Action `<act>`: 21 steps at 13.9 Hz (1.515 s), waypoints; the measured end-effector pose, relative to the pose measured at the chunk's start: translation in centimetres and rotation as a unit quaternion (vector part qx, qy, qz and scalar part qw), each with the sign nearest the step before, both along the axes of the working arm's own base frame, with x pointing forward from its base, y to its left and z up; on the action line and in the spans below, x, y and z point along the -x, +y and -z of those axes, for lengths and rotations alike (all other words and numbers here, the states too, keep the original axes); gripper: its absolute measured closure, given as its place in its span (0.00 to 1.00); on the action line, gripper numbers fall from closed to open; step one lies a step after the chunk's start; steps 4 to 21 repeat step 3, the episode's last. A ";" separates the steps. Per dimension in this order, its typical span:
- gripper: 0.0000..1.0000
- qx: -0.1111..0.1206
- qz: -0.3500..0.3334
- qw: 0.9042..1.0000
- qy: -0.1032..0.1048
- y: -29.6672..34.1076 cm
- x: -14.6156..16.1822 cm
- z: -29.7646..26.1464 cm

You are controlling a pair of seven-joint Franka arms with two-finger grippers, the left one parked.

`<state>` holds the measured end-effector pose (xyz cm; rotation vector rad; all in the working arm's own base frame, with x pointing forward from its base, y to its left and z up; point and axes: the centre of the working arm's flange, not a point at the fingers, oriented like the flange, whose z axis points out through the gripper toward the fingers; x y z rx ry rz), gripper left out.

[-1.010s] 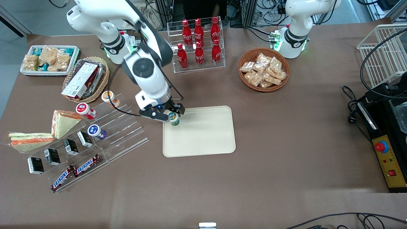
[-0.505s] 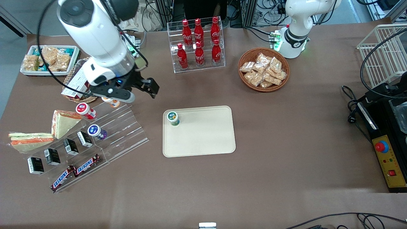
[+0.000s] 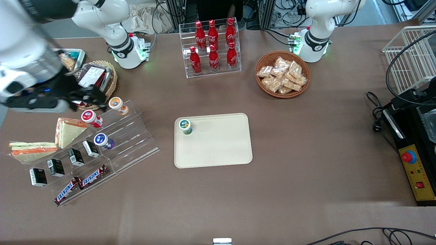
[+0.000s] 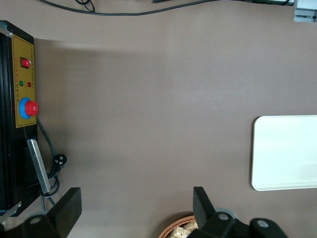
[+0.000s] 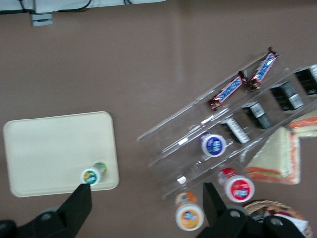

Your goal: Place green gum on tray

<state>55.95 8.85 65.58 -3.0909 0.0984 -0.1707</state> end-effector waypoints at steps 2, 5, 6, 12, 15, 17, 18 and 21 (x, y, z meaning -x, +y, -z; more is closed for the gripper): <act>0.00 0.008 -0.006 1.000 0.005 -6.1 -0.7 0.5; 0.00 0.010 -0.003 1.000 0.008 -7.9 -0.9 0.8; 0.00 0.010 -0.003 1.000 0.008 -7.9 -0.9 0.8; 0.00 0.010 -0.003 1.000 0.008 -7.9 -0.9 0.8; 0.00 0.010 -0.003 1.000 0.008 -7.9 -0.9 0.8; 0.00 0.010 -0.003 1.000 0.008 -7.9 -0.9 0.8; 0.00 0.010 -0.003 1.000 0.008 -7.9 -0.9 0.8; 0.00 0.010 -0.003 1.000 0.008 -7.9 -0.9 0.8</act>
